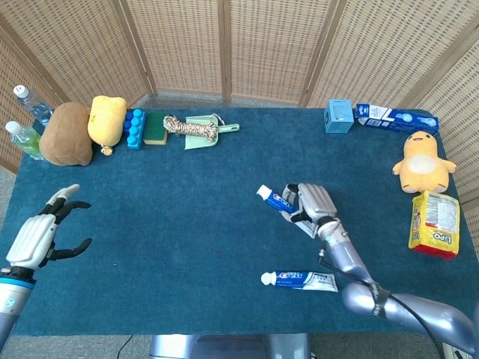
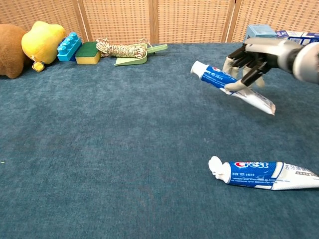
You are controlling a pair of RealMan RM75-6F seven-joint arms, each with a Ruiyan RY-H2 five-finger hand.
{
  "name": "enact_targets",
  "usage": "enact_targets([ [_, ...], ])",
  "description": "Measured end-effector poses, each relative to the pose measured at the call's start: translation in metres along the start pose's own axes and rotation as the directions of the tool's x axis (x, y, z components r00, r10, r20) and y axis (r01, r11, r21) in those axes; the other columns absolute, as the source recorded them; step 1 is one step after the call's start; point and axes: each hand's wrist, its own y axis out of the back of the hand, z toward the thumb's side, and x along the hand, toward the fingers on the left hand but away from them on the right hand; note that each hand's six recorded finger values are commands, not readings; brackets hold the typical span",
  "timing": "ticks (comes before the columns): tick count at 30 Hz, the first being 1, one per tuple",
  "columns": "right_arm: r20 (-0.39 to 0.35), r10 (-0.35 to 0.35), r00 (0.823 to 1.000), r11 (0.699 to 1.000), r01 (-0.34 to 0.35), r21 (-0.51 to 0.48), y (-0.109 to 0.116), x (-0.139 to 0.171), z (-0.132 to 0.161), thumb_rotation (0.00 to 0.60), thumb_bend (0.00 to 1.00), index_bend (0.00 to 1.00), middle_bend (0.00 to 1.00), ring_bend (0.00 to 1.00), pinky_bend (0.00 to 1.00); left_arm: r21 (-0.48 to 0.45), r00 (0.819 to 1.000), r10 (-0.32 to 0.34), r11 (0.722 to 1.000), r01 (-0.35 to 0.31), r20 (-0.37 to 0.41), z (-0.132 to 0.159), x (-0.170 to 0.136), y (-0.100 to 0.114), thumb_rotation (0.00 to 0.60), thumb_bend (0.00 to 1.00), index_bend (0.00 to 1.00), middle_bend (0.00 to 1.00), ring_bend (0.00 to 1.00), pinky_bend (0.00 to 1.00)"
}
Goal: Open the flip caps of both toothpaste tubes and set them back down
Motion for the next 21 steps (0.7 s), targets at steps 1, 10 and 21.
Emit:
enact_targets([
  [1, -0.007, 0.007, 1.000, 1.000, -0.007, -0.018, 0.001, 0.005, 0.000, 0.600, 0.45, 0.95, 0.73, 0.67, 0.74, 0.002, 1.000, -0.008, 1.000, 0.008, 0.007, 0.003, 0.002, -0.002, 0.600, 0.24, 0.26, 0.09, 0.04, 0.24],
  [10, -0.073, 0.055, 0.996, 0.996, -0.060, -0.062, -0.001, 0.043, 0.010, 0.600, 0.45, 0.95, 0.74, 0.68, 0.74, 0.006, 0.993, -0.085, 0.996, 0.085, 0.084, 0.036, 0.026, -0.019, 0.600, 0.24, 0.27, 0.09, 0.05, 0.26],
  [21, -0.115, 0.072, 0.991, 0.996, -0.077, -0.045, -0.009, 0.056, 0.030, 0.600, 0.46, 0.94, 0.74, 0.69, 0.75, 0.004, 0.962, -0.204, 0.978, 0.206, 0.182, 0.087, 0.065, -0.042, 0.600, 0.25, 0.27, 0.09, 0.05, 0.27],
])
